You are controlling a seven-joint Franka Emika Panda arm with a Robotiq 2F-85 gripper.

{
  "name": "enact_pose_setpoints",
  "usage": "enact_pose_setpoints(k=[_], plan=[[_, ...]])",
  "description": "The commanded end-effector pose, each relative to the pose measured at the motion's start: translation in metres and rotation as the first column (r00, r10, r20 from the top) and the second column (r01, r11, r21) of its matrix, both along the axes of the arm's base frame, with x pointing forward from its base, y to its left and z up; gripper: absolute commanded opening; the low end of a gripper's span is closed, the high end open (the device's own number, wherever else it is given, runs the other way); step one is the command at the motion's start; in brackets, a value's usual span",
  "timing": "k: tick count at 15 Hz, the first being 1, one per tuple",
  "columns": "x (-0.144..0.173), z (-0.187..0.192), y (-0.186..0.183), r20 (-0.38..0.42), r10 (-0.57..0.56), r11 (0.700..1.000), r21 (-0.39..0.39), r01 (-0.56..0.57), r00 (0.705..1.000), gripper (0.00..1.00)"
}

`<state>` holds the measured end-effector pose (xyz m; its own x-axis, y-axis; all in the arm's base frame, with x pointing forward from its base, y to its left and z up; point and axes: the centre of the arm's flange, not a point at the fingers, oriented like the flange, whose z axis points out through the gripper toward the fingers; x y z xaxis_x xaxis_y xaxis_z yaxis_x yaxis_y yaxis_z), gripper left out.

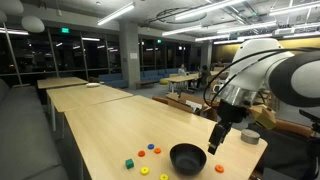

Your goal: Put some of the discs on the table in the bowl

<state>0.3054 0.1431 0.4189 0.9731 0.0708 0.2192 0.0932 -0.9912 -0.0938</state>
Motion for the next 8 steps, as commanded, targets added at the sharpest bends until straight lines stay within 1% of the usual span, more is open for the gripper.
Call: enact_pose_setpoints(k=[1,8], plan=[[-0.0008,-0.0035,-0.0008,-0.009,-0.001,1.000,-0.003,0.001,1.000,1.00],[-0.0007,-0.0081,-0.0012,-0.021,-0.001,1.000,-0.006,0.001,1.000,1.00]])
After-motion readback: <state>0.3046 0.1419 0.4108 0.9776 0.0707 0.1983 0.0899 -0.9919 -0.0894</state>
